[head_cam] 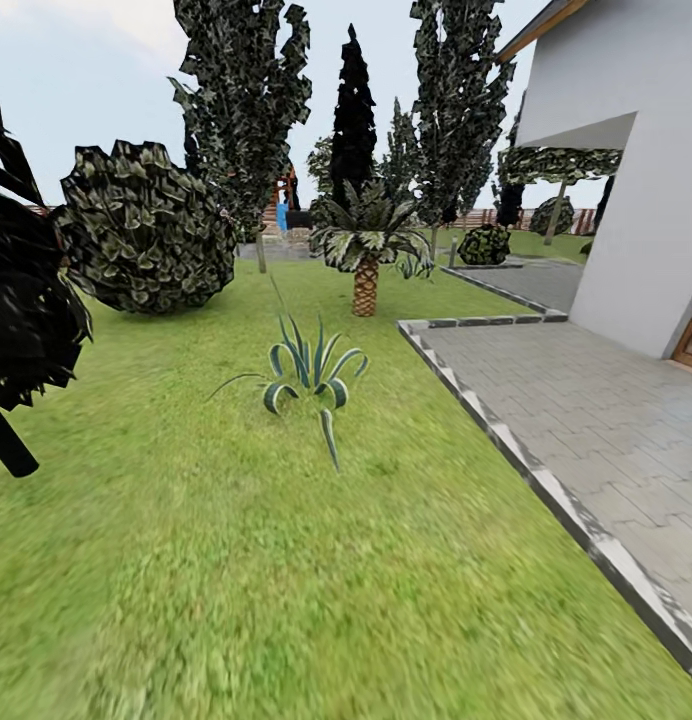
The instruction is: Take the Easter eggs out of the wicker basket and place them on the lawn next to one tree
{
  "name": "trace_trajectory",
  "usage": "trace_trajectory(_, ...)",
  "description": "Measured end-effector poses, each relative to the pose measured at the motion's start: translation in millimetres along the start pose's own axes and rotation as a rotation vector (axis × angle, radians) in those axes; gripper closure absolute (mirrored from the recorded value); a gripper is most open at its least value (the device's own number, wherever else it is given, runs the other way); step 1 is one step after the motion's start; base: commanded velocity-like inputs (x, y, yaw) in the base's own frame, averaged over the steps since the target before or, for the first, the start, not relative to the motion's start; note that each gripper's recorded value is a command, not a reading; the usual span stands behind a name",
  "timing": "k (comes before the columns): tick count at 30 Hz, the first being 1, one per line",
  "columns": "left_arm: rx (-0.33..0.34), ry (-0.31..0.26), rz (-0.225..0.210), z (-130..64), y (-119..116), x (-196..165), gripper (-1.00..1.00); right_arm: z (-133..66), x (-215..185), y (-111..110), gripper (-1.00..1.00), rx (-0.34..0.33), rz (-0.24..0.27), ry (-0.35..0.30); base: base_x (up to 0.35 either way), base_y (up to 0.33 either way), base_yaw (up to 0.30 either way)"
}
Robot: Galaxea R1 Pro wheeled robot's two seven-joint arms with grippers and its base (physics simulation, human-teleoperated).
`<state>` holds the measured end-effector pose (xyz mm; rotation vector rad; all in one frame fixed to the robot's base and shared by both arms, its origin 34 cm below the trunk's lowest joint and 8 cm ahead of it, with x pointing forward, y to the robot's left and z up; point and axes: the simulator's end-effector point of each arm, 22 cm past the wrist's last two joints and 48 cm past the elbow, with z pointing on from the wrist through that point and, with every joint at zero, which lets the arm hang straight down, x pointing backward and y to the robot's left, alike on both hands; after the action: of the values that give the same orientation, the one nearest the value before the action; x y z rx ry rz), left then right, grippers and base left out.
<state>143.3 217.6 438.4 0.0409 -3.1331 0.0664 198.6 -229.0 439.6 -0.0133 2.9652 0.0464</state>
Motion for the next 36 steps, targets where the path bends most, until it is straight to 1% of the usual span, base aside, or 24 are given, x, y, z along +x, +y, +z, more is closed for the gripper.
trace_trajectory(26, -0.005, 0.0, 0.0, 0.0, 1.1, 0.2, -1.0, 0.0, -0.2, -0.2, -1.0, 0.0, 0.001, 0.0, 0.314, 0.195, -0.001)
trace_trajectory(27, -0.004, 0.0, 0.0, 0.0, 0.9, 0.0, -1.0, 0.0, -0.2, -0.2, -1.0, 0.0, 0.001, 0.0, 0.0, 0.0, 0.0)
trace_trajectory(28, -0.005, 0.007, 0.003, 1.2, 4.2, 1.0, -1.0, 1.3, 1.1, -5.5, -1.0, 0.01, 0.004, 0.005, 0.0, 0.0, 0.0)
trace_trajectory(29, 0.006, 0.015, 0.001, 1.6, -1.4, 3.9, -1.0, 2.1, -3.0, -8.7, -1.0, 0.011, 0.0, -0.003, 0.0, 0.0, 0.0)
trace_trajectory(30, 0.017, 0.011, 0.001, 0.1, -6.9, 5.9, -1.0, 0.3, -4.1, -4.1, -1.0, 0.005, 0.0, -0.015, 0.0, 0.0, 0.0)
trace_trajectory(32, 0.028, 0.011, 0.0, 0.0, -10.2, 5.9, -1.0, 0.3, -4.1, -3.9, -1.0, 0.005, 0.0, -0.015, 0.0, 0.0, 0.0)
trace_trajectory(36, 0.039, -0.001, 0.0, -0.3, -24.3, -0.1, -1.0, 0.4, -3.2, 12.1, -1.0, -0.016, 0.004, -0.006, 0.0, 0.0, 0.0)
